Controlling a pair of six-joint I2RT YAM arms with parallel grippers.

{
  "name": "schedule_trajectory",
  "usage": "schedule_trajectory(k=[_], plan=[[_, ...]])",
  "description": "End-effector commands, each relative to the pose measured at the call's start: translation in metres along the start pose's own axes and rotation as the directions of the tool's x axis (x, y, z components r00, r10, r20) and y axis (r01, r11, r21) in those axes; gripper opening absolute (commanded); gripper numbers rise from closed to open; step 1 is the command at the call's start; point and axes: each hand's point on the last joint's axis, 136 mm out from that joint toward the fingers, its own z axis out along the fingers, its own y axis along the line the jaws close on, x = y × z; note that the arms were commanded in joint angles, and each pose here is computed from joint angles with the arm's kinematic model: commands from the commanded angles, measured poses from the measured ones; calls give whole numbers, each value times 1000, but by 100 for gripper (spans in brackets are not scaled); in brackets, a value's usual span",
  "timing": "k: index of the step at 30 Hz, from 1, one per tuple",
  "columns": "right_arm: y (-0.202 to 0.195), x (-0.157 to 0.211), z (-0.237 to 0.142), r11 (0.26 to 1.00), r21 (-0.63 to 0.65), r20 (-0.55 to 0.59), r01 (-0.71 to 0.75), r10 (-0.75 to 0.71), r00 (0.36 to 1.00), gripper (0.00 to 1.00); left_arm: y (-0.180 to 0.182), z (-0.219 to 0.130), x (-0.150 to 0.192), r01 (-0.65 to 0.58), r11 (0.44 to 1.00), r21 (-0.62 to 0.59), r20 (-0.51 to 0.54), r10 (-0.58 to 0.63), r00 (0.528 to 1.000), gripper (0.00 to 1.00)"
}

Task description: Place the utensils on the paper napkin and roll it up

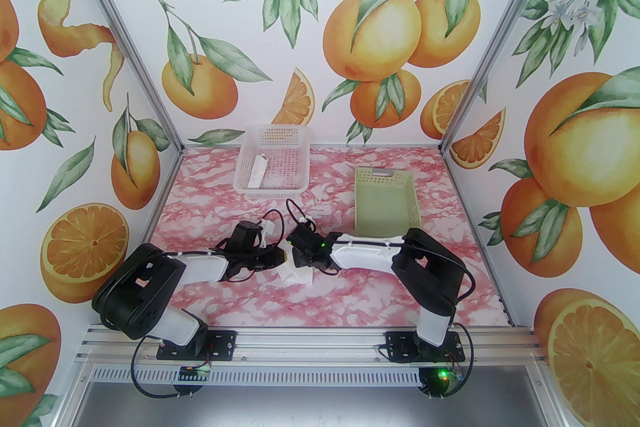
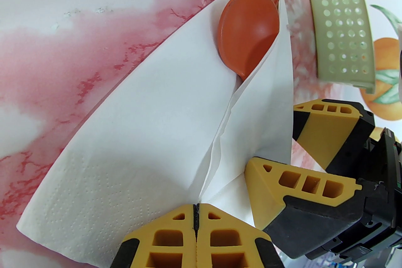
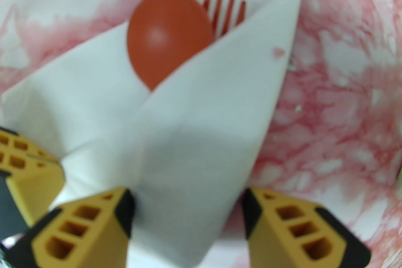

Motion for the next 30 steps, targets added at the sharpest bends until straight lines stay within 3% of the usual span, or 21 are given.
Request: schedule_trajectory(k=[1, 7, 10, 13, 18, 26, 30], plan=[[12, -11, -19, 998, -69, -3, -7, 7, 1000, 69, 20, 1, 11, 6, 997, -83, -22, -8, 1000, 2], [24, -42, -59, 970, -234, 56, -58, 74, 996, 73, 21, 1, 13, -2, 995, -98, -24, 0, 1000, 2], [14, -37, -71, 942, -316, 47, -110, 131, 990, 70, 21, 1, 13, -7, 995, -101, -23, 5, 1000, 2], [1, -26, -81, 888, -424, 27, -177, 208, 978, 61, 21, 2, 12, -10, 995, -103, -21, 8, 1000, 2], [-15, -9, -93, 760, -589, -11, -274, 332, 943, 37, 20, 2, 12, -16, 995, -103, -21, 13, 1000, 2], [-18, 14, -90, 680, -656, -53, -328, 392, 919, 3, 18, 2, 10, -24, 994, -107, -20, 22, 1000, 2], [-16, 23, -81, 650, -670, -91, -358, 406, 909, 0, 18, 1, 10, -27, 994, -109, -19, 25, 999, 2]])
